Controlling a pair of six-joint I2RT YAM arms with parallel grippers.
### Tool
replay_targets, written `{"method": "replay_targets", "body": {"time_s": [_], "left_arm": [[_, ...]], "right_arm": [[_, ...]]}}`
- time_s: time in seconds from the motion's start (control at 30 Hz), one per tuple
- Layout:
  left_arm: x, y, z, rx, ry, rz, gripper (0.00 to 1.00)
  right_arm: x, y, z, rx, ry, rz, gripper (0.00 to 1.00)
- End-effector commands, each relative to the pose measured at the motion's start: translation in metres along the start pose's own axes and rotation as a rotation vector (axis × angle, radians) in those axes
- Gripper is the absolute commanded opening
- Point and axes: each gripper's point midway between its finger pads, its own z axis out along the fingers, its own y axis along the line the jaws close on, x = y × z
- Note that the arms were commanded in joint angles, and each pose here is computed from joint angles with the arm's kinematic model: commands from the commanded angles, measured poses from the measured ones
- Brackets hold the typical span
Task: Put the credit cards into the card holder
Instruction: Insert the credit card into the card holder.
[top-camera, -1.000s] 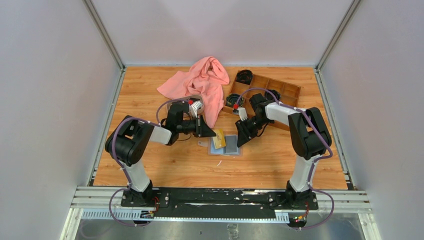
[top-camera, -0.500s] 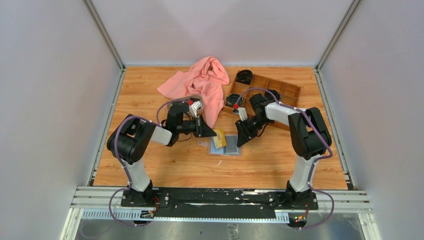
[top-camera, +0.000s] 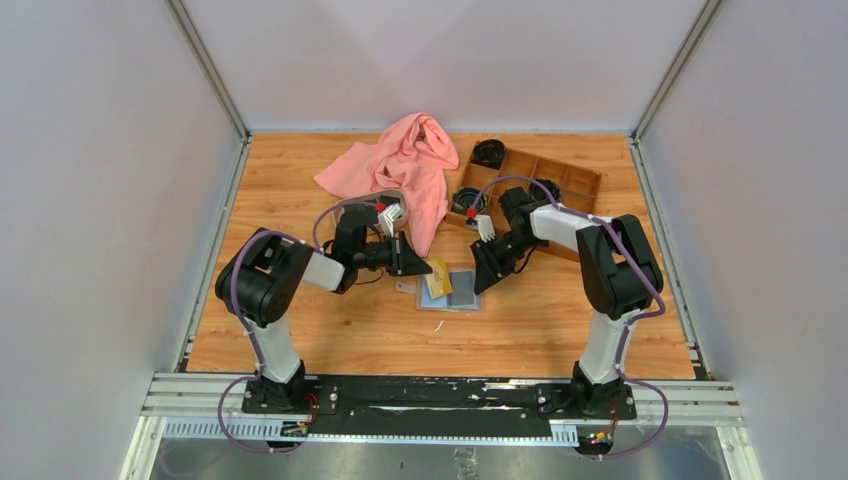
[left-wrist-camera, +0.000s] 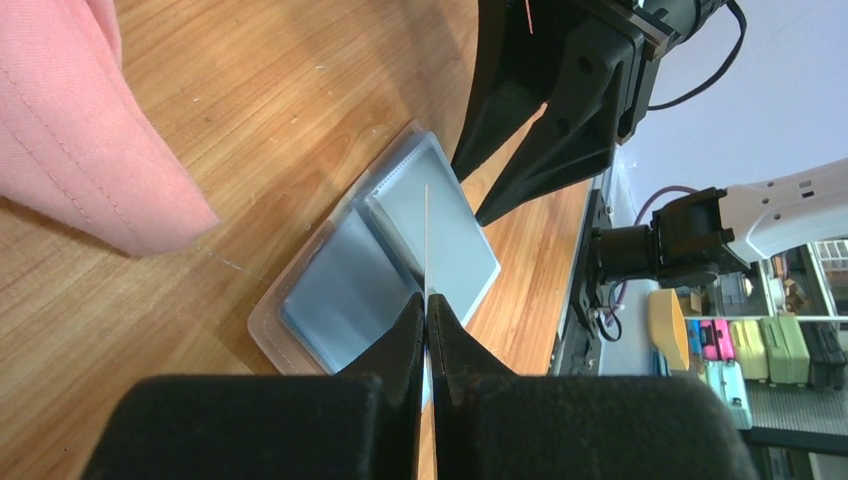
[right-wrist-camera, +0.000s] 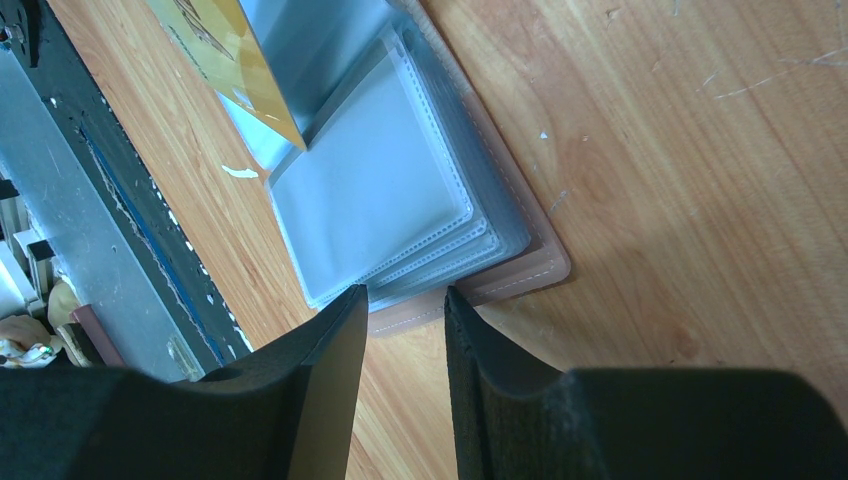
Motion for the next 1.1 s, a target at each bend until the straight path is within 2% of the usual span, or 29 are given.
{"method": "replay_targets", "body": {"time_s": [0.0,1.07], "left_arm": [[0.008,0.01,-0.003,-0.027,0.014,-0.008,0.0],[0.016,0.021,-0.007,-0.091,0.028,-0.053,0.0]], "right_arm": [[0.003,-0.01,0.007,0.039,0.032,-0.018,0.39],[0.002,-0.008,0.008,0.04,0.032,-0.025,0.39]]}}
